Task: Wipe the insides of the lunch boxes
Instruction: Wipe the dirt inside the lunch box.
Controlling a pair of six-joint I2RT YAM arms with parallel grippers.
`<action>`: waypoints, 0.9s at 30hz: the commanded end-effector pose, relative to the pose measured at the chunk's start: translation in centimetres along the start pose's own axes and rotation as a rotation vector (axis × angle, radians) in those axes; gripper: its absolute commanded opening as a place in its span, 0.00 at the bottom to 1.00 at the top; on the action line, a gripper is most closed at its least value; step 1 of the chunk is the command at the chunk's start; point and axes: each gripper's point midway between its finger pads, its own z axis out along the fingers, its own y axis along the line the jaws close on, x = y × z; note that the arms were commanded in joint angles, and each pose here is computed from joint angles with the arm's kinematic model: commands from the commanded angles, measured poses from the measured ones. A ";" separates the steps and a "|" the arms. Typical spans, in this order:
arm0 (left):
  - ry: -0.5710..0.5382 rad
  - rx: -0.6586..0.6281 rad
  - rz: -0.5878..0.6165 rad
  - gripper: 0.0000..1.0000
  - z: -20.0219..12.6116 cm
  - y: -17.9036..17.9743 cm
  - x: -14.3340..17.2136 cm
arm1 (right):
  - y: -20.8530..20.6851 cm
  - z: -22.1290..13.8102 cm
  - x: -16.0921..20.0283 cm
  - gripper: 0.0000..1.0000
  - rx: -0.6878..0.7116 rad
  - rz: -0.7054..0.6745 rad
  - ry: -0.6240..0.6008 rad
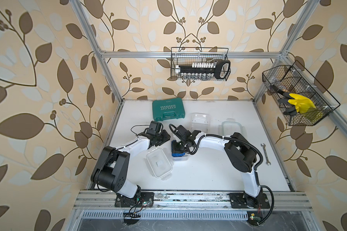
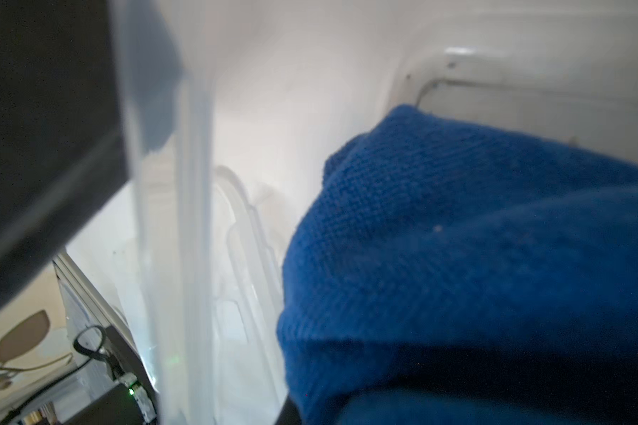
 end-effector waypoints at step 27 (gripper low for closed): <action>-0.003 0.068 0.057 0.47 -3.2 -2.2 0.6 | -9.6 -6.2 0.1 0.00 0.633 -0.288 0.064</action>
